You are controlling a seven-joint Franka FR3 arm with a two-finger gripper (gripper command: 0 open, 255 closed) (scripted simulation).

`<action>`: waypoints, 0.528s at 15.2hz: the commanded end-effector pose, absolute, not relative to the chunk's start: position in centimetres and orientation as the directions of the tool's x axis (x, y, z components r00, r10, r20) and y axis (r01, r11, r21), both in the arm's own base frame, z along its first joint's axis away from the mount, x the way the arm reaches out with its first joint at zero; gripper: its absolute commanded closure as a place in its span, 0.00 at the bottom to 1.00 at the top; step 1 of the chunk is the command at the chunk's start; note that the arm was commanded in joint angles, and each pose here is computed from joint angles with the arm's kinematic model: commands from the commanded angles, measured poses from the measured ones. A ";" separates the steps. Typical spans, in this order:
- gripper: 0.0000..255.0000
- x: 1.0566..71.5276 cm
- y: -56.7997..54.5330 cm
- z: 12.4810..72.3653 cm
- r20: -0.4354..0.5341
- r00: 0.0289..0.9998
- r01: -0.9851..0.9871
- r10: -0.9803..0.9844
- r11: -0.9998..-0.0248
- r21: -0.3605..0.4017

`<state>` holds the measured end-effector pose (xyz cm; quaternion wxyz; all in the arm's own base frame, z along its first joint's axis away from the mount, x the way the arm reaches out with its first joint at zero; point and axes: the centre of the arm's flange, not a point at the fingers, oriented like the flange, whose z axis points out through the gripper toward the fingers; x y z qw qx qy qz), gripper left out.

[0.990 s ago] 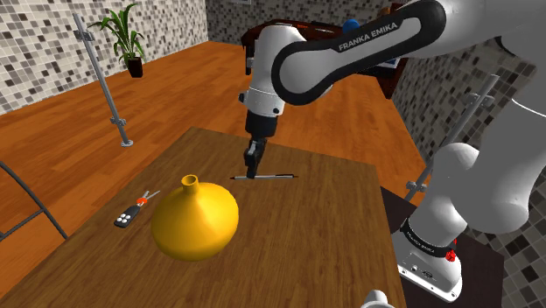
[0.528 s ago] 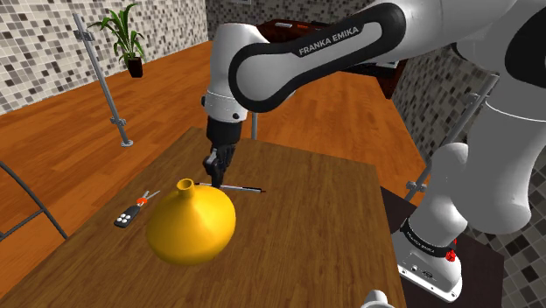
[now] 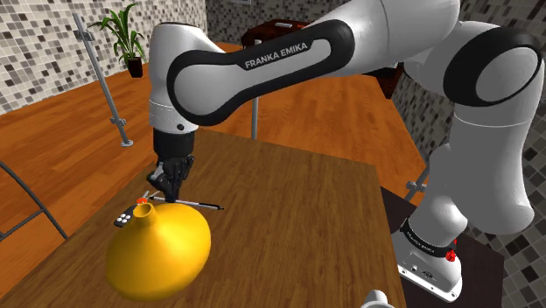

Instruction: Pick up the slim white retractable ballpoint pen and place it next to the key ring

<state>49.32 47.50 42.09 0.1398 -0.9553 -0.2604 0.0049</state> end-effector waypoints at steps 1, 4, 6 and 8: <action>1.00 50.3 49.9 42.2 0.063 0.864 0.496 0.499 -0.825 -0.270; 1.00 51.2 52.7 42.2 0.063 0.864 0.496 0.499 -0.825 -0.270; 1.00 51.2 52.7 41.1 0.063 0.864 0.496 0.499 -0.825 -0.270; 1.00 51.2 52.7 40.0 0.063 0.864 0.496 0.499 -0.825 -0.270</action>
